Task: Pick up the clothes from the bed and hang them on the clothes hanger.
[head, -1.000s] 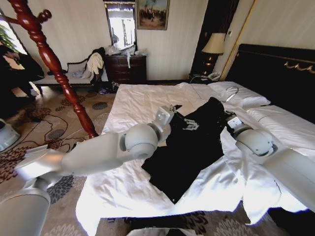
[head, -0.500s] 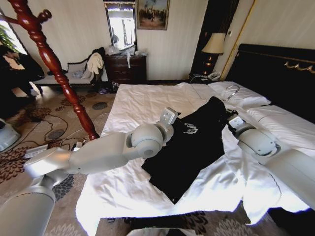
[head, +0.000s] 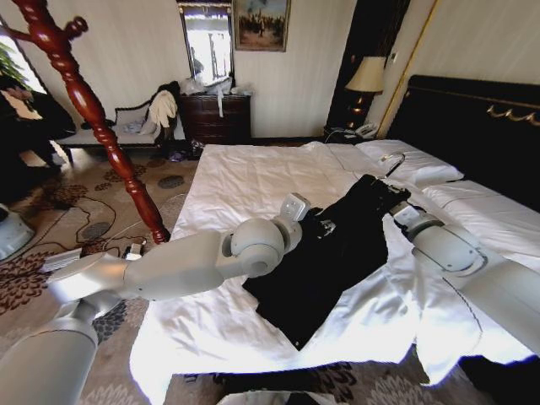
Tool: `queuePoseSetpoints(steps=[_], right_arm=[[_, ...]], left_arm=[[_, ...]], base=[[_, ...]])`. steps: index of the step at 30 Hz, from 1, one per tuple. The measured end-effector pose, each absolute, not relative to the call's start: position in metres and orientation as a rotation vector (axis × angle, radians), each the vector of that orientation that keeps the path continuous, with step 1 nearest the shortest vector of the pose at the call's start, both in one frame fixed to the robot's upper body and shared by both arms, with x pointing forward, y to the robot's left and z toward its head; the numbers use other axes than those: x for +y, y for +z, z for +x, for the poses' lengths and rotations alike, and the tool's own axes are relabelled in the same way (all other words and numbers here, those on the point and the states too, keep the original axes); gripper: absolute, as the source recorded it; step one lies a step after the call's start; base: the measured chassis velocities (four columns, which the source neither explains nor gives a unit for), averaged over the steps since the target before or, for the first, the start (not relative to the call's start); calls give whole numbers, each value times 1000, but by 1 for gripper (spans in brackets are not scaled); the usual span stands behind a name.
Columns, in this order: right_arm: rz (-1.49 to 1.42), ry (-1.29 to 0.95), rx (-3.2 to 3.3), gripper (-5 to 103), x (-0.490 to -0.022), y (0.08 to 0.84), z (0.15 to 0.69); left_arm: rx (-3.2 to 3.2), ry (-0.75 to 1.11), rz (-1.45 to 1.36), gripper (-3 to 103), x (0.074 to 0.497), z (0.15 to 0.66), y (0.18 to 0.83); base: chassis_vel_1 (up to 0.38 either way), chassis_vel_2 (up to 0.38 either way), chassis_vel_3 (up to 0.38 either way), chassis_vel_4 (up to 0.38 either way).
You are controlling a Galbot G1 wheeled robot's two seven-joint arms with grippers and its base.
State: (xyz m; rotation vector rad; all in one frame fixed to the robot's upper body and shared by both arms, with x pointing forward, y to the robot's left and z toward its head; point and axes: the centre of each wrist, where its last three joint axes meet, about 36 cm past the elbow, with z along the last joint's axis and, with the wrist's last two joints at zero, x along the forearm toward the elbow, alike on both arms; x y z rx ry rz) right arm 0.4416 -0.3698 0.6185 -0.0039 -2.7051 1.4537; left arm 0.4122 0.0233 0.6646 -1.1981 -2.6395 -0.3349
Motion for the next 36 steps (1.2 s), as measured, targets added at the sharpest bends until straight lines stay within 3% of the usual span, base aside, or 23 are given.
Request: queuePoseSetpoints(steps=[2, 30, 33, 36], right_arm=[[-2, 1456, -2708, 19, -369, 619, 441], [41, 1439, -2754, 17, -356, 613, 430], [58, 1428, -2767, 26, -352, 615, 426], [53, 1421, -2771, 42, -352, 614, 425]], left_arm=[[-2635, -337, -1199, 22, 23, 412, 664], [-2712, -381, -1171, 20, 26, 413, 652], [-2725, -377, -1161, 19, 25, 415, 651], [-2734, -375, -1156, 19, 26, 416, 651]], base=[[0, 0, 0, 0], [0, 0, 0, 0], [0, 0, 0, 0], [0, 0, 0, 0]])
